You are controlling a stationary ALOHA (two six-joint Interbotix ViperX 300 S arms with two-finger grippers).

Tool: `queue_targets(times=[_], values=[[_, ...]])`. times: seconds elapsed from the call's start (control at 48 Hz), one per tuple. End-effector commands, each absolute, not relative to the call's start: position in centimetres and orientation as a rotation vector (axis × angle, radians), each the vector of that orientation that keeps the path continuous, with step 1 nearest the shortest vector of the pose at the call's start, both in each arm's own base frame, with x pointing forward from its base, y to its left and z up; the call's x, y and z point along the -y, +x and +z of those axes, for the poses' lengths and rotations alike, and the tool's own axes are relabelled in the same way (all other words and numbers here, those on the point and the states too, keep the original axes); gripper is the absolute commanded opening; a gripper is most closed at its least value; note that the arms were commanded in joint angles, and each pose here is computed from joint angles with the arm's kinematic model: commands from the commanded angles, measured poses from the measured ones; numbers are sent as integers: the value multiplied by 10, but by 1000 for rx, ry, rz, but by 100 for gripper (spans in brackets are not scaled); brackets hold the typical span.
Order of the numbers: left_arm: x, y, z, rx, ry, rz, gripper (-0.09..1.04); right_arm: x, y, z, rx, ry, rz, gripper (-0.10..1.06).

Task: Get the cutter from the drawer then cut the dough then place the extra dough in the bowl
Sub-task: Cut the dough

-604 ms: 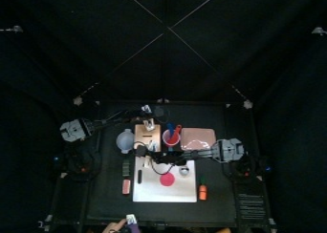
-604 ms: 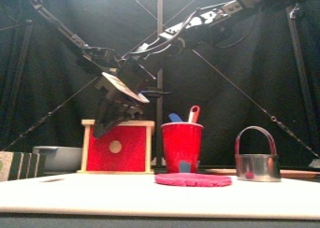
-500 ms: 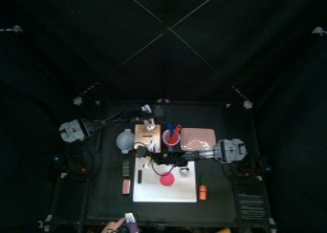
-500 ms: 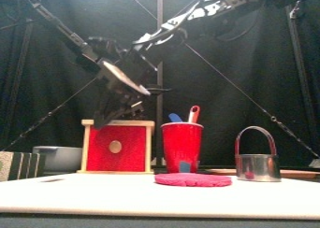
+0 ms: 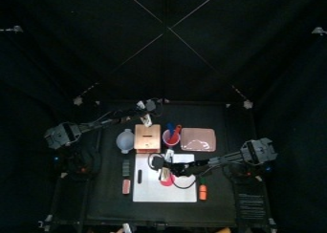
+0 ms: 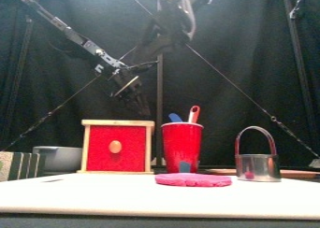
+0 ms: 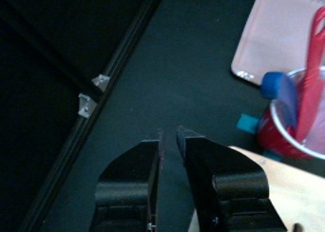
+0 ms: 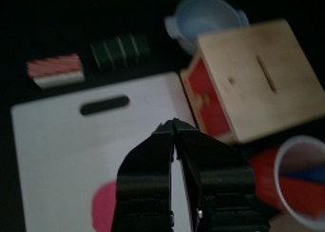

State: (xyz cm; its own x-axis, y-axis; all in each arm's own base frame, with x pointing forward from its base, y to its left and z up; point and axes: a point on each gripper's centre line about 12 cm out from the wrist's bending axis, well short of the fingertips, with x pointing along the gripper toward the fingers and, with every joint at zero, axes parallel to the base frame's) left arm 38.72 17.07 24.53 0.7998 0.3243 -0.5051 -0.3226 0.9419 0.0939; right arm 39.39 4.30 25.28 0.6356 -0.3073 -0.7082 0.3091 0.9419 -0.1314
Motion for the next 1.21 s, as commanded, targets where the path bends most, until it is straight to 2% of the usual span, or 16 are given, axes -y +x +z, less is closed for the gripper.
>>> queue_targets(times=[0.021, 0.146, 0.312, 0.396, 0.604, 0.667, 0.75, 0.875, 1.062, 1.146, 1.208], values=[[-140, 394, 267, -402, 39, 321, 62, -44, 367, 266, -823, 80, -353, 34], [-103, 395, 265, -299, 42, 291, 62, -44, 335, 255, -886, 173, -346, 34], [-52, 389, 262, -176, 55, 238, 62, -43, 309, 238, -946, 218, -342, 37], [-31, 385, 258, -112, 65, 222, 63, -42, 301, 233, -954, 228, -337, 45], [7, 367, 242, -44, 9, 220, 64, -42, 300, 227, -938, 233, -311, 78], [15, 361, 239, -32, -10, 226, 64, -43, 302, 223, -943, 227, -309, 87], [20, 356, 233, -36, -29, 236, 64, -42, 304, 219, -951, 212, -313, 92], [27, 351, 227, -51, -25, 220, 64, -41, 306, 203, -981, 153, -313, 92], [39, 348, 224, -57, -11, 179, 64, -40, 310, 195, -996, 8, -250, 92], [40, 347, 223, -60, -17, 179, 64, -40, 310, 193, -1016, -22, -219, 92], [40, 346, 222, -66, -24, 182, 64, -39, 309, 189, -1043, -20, -202, 92]])
